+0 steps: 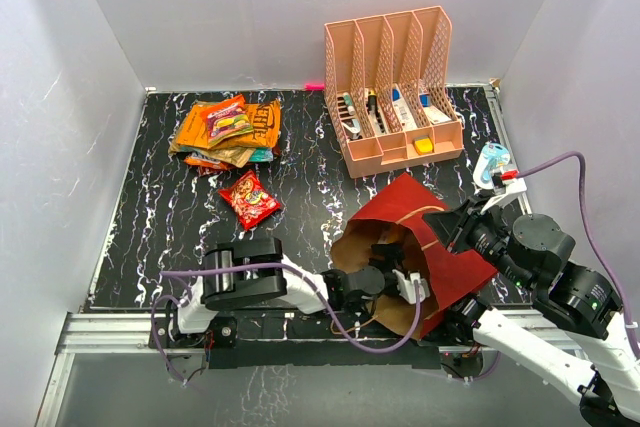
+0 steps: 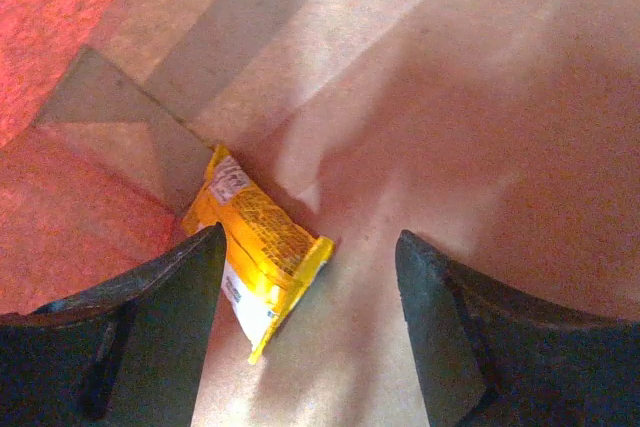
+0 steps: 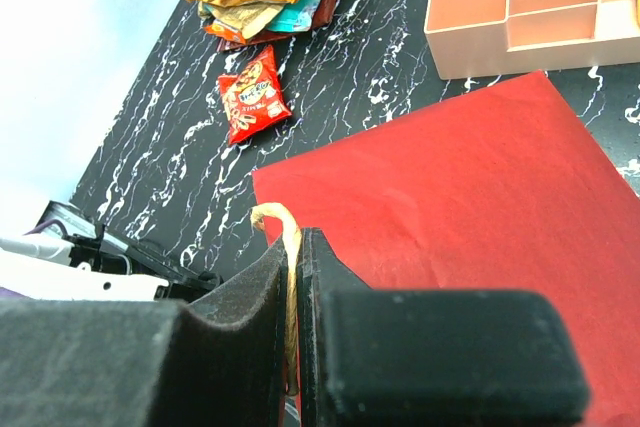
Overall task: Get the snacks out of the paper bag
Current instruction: Take out the snack from the paper bag.
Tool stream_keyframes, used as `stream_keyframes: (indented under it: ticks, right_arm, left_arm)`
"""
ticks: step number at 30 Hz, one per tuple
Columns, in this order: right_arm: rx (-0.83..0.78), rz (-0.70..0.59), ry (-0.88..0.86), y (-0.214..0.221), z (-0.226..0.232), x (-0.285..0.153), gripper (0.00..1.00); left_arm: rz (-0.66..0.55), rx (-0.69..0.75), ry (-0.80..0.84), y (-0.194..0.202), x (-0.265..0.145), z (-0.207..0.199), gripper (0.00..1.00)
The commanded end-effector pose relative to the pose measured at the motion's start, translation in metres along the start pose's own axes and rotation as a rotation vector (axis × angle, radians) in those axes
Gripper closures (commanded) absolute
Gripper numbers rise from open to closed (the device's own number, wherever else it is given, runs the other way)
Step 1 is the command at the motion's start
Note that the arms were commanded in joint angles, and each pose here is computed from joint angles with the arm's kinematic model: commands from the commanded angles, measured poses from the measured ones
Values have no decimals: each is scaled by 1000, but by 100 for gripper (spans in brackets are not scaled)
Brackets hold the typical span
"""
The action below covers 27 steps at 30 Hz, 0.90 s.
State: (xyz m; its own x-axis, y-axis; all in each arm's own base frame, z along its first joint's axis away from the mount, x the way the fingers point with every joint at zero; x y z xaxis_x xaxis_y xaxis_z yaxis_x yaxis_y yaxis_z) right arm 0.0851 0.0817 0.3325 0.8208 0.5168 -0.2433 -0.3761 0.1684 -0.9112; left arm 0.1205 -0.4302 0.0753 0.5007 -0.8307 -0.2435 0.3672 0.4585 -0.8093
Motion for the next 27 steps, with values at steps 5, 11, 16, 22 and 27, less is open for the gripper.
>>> stream_keyframes:
  ticks: [5, 11, 16, 22, 27]
  right_arm:
    - [15, -65, -40, -18, 9, -2, 93]
    - [20, -63, -47, -16, 10, 2, 92]
    - [10, -64, -36, -19, 9, -1, 92]
    - [26, -89, -32, -24, 9, -4, 92]
    - [28, -79, -31, -22, 10, 1, 92]
  left_arm:
    - [26, -118, -221, -3, 21, 32, 22]
    - [109, -167, -286, 13, 32, 27, 13]
    - [194, -234, -312, 31, 31, 28, 21]
    - [191, -289, -265, 33, 15, 28, 52]
    - [175, -287, -263, 26, 6, 35, 77]
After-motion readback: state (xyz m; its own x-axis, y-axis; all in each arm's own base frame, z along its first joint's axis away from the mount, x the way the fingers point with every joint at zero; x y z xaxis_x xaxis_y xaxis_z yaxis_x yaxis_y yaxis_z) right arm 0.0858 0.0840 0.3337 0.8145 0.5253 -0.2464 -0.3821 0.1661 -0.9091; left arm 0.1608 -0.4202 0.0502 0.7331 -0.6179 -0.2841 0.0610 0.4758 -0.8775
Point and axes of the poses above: each gripper's point midway between its finger pads, its own x axis out along the fingers, its own z axis along the line the jaws close on, y = z × x, the point moved 7 cm from there along -x, back along the fingers, and after that the axes turned 7 degrees about -x, right-handed, at the moved point
